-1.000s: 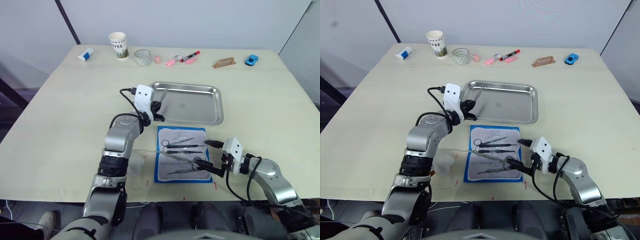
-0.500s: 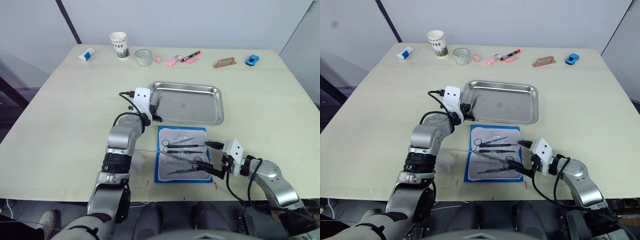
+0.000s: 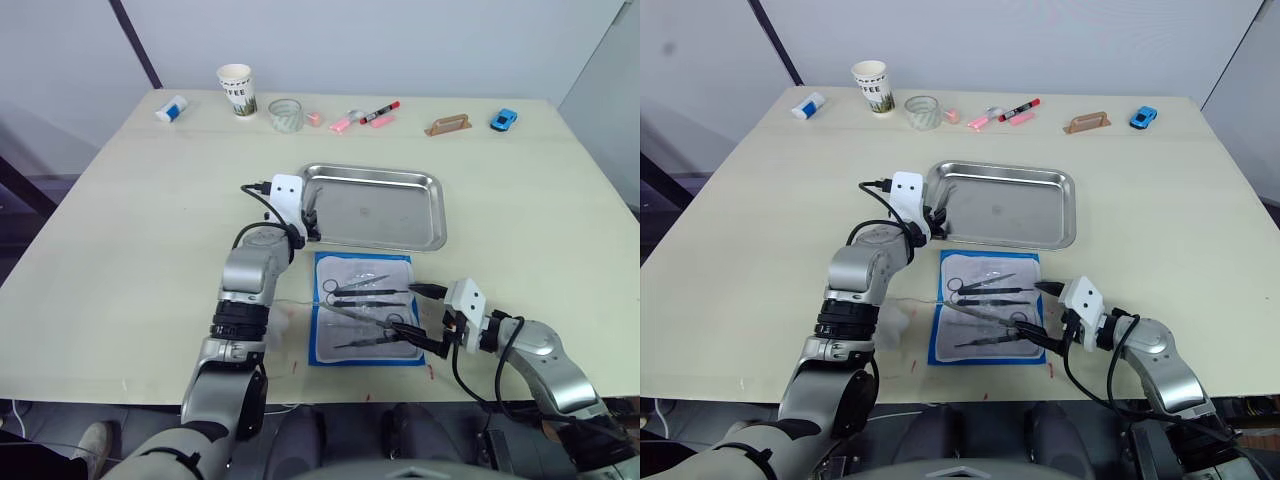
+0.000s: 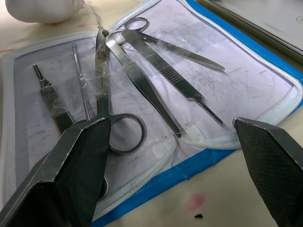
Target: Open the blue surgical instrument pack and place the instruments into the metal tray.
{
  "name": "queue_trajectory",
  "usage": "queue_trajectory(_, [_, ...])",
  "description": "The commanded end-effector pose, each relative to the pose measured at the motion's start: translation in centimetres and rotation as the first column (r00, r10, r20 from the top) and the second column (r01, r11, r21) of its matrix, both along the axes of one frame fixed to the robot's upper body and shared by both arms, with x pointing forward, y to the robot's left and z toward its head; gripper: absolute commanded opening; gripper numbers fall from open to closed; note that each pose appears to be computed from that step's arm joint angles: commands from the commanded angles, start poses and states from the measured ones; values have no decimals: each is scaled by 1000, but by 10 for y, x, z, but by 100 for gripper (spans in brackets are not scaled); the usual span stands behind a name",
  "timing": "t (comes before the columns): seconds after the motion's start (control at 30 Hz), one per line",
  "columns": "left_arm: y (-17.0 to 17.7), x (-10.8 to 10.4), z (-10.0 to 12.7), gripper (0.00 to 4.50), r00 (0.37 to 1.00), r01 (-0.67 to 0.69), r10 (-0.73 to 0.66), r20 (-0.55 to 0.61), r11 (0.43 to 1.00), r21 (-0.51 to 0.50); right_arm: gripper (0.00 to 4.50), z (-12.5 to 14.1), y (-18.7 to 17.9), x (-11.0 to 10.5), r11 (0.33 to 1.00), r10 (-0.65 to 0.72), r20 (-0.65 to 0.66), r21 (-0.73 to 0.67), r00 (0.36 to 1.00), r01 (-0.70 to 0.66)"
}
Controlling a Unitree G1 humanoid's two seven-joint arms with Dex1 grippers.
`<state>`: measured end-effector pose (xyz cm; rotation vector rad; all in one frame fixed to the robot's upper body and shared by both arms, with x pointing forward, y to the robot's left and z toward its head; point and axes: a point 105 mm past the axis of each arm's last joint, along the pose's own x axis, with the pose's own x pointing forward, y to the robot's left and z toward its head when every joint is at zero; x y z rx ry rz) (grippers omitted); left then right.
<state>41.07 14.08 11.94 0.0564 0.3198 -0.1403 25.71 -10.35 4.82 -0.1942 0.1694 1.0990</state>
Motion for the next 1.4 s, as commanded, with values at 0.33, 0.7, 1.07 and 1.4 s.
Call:
queue_trajectory(0.33, [-9,0,60,157,966,131,-110,233,988,-76,450,-41,-3,-17,995,1,-142,-103,990,-16])
queue_trajectory(0.7, [-12,-28,89,157,706,612,-598,380,785,98,450,-42,-2,-16,995,-7,-145,-98,989,-7])
queue_trajectory(1.07, [-6,-76,53,157,435,882,-882,182,458,111,450,-41,-3,-13,995,-11,-139,-102,990,-3])
queue_trajectory(1.4, [-13,-95,5,157,287,952,-957,27,288,104,450,-41,-2,-11,994,-9,-134,-105,991,-5])
